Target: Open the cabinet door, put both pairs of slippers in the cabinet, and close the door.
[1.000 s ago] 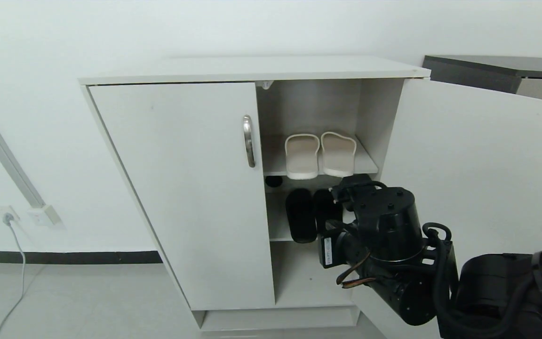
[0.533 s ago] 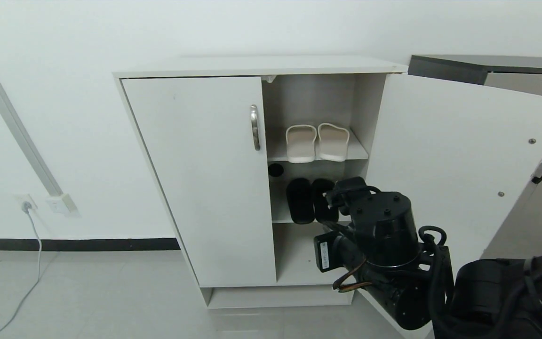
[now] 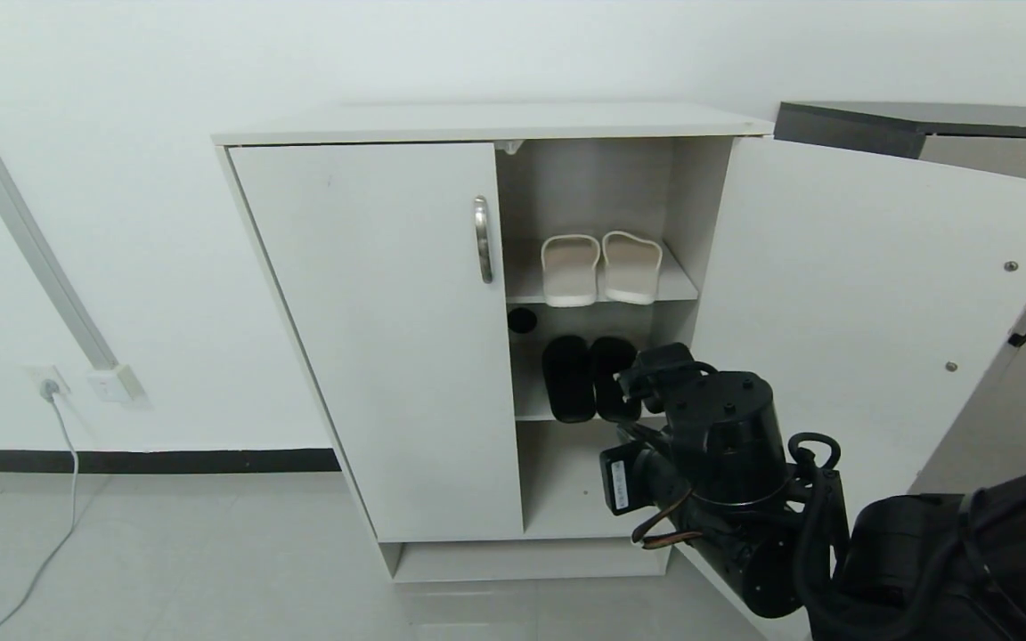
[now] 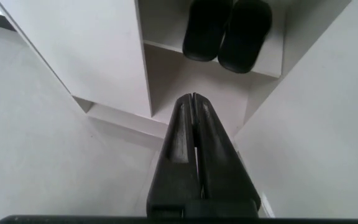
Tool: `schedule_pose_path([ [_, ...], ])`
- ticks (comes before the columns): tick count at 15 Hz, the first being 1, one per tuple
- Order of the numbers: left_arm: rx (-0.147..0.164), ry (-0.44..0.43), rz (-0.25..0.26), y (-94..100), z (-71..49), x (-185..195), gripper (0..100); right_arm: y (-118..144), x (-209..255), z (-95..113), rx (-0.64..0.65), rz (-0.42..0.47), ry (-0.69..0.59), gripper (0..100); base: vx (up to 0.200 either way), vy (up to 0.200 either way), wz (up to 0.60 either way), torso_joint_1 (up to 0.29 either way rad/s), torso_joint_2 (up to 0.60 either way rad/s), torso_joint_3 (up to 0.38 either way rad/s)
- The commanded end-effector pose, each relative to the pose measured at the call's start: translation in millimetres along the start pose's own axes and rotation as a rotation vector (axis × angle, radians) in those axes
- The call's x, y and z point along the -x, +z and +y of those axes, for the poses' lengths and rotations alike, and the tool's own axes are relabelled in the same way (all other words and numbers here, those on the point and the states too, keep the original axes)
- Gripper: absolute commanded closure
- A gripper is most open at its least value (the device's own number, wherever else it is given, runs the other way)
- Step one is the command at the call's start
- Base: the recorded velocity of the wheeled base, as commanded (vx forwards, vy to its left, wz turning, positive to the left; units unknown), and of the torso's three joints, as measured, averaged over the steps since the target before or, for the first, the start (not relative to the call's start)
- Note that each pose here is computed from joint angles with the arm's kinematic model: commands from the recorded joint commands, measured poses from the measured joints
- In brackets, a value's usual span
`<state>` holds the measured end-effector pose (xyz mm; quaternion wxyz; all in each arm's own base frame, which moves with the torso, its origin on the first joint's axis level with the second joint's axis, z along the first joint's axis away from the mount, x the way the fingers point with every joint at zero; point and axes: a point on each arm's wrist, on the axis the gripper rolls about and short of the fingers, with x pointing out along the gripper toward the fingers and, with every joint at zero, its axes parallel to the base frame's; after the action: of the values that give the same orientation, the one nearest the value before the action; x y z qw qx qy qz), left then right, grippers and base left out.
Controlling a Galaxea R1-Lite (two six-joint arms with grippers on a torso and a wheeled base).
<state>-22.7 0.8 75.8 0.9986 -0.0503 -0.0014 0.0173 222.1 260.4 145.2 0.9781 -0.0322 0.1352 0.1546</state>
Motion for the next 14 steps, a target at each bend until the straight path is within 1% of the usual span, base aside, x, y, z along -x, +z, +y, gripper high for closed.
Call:
schedule_pose_path([
  [1, 0.001, 0.001, -0.001, 0.0, 0.0, 0.0, 100, -3.2, -3.2, -0.6, 0.003, 0.010, -0.004, 100, 0.000, 0.000, 0.00, 0.000, 0.00, 0.000],
  [8, 0.001, 0.002, -0.001, 0.0, 0.0, 0.0, 100, -15.3, -18.1, -0.1, 0.007, 0.020, -0.019, 100, 0.000, 0.000, 0.00, 0.000, 0.00, 0.000],
  [9, 0.001, 0.001, -0.001, 0.0, 0.0, 0.0, 100, -15.8, -18.7, -0.5, 0.008, 0.023, -0.021, 100, 0.000, 0.000, 0.00, 0.002, -0.09, -0.124],
  [12, 0.001, 0.002, -0.001, 0.0, 0.0, 0.0, 100, -17.0, -20.8, -1.3, 0.008, 0.025, -0.026, 100, 0.000, 0.000, 0.00, 0.014, -0.19, -0.312],
  [14, 0.001, 0.002, -0.001, 0.0, 0.0, 0.0, 100, -17.4, -21.3, -1.7, 0.009, 0.027, -0.027, 100, 0.000, 0.000, 0.00, 0.046, -0.53, -0.361],
])
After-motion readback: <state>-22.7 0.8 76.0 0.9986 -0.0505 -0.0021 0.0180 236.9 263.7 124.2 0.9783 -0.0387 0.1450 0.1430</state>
